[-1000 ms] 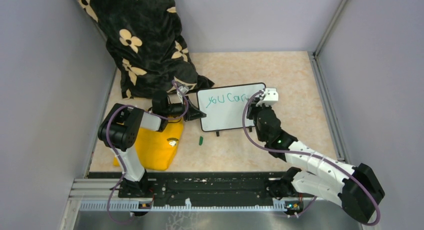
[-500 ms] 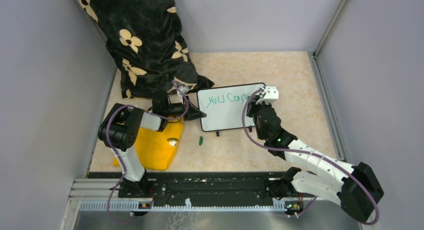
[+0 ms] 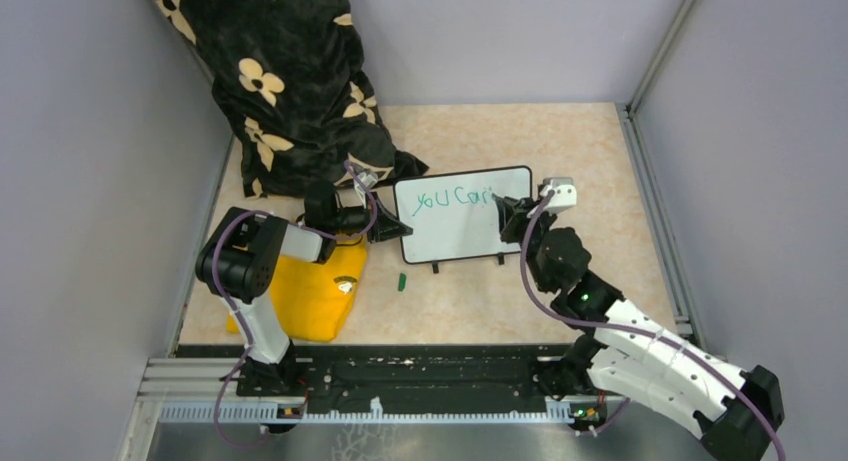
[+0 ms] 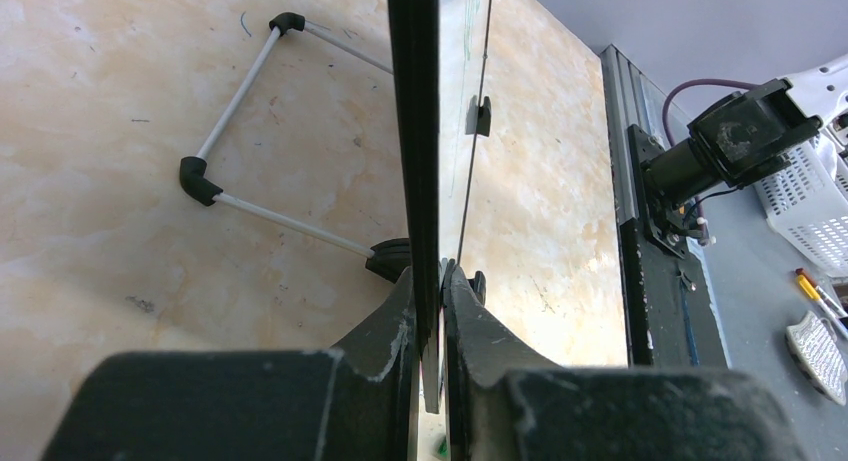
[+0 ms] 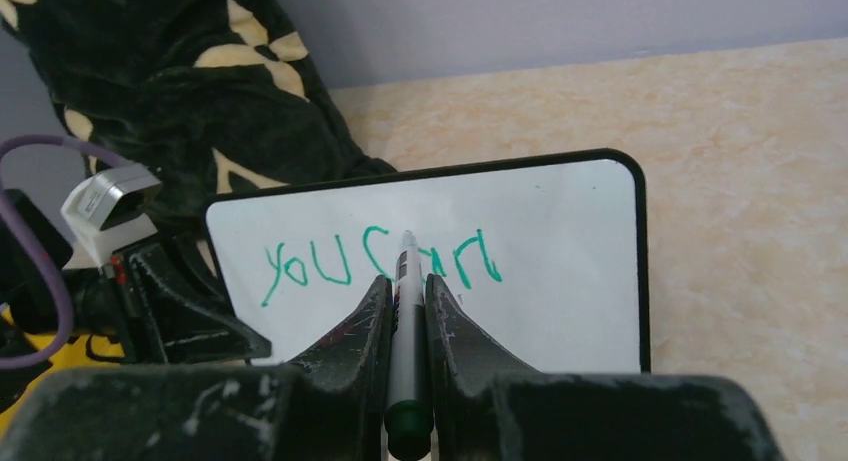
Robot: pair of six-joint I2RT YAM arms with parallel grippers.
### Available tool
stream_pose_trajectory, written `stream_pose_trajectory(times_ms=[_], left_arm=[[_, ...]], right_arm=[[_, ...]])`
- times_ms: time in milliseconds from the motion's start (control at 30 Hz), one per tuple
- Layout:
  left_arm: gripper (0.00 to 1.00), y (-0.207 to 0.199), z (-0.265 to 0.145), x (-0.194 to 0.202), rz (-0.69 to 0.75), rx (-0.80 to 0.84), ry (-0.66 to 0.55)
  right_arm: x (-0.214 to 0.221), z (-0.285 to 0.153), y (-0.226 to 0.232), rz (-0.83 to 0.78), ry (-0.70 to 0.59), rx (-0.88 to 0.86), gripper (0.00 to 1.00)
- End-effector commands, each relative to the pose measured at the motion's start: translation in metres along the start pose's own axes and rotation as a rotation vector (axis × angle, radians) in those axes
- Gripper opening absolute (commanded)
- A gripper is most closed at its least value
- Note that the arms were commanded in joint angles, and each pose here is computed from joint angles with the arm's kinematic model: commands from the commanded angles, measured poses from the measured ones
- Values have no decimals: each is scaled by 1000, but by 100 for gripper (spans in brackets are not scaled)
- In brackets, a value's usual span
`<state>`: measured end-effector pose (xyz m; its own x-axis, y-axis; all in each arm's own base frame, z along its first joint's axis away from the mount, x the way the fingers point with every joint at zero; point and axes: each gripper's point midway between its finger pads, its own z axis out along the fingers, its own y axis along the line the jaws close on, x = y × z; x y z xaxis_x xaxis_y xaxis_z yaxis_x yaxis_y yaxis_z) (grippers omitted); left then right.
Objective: Write a sentence on the whiteboard
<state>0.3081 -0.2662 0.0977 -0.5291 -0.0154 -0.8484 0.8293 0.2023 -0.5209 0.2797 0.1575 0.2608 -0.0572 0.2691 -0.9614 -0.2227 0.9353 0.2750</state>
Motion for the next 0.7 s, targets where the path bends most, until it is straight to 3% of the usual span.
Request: stream_pose_trajectory(times_ms=[0, 367, 667], left_arm=[[0, 11, 3, 12, 14, -52, 26], [0, 13, 3, 14, 7, -58, 30], [0, 14, 3, 15, 6, -62, 33]], right_arm=[[-9, -12, 30, -3, 12, -91, 0], [67, -6, 91, -142, 93, -115, 0], [99, 7, 113, -146, 92, -75, 0]])
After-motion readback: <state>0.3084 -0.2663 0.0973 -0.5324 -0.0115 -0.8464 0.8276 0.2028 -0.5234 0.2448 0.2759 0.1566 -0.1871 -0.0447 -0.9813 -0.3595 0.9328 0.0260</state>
